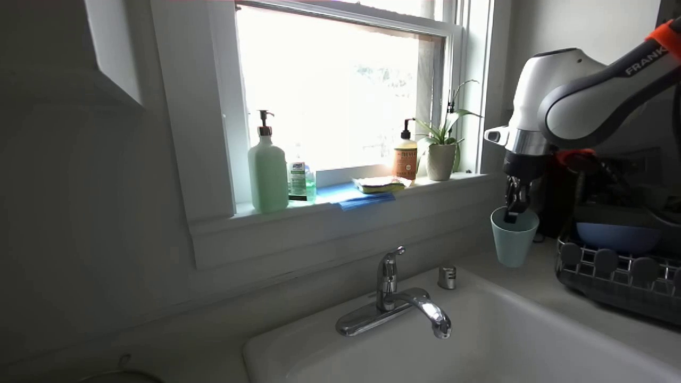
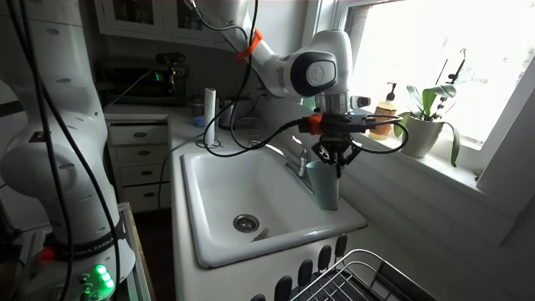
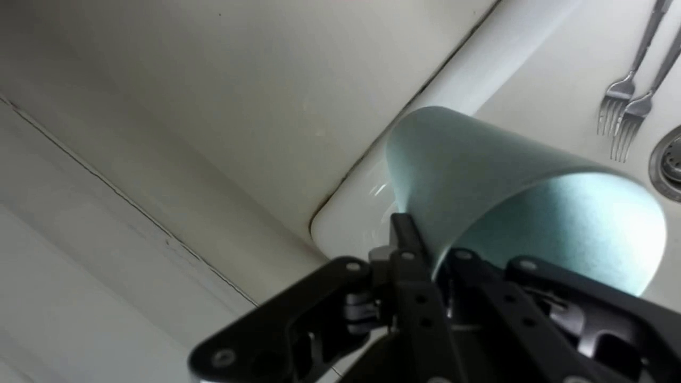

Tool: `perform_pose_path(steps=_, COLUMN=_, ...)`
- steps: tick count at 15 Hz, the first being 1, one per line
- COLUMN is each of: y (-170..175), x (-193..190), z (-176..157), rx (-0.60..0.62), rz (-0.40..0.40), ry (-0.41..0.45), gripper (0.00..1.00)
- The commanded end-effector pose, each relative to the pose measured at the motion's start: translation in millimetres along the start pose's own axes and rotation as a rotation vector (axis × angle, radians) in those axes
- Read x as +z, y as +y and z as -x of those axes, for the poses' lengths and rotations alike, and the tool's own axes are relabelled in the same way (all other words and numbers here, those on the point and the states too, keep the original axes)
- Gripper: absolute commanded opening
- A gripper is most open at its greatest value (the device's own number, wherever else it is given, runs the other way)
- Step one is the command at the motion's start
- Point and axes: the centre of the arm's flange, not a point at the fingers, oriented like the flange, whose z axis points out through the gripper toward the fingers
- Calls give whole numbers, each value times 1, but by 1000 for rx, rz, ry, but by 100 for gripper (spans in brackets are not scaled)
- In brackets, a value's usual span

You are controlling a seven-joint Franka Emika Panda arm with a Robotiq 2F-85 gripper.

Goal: Pour the liquid from the blue cup into the sink

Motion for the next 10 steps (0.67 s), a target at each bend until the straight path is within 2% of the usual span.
perform_pose_path(steps=1, y=48, x=4, z=11, rx=14, rz=-71, ry=4, gripper=1)
perform_pose_path(steps=6, y=93, x=26, z=33, rx=36, rz=-164, ry=71, gripper=1)
perform_pose_path(steps=10, y=119, x=50, z=39, rx=89, rz=-221, ry=85, gripper=1)
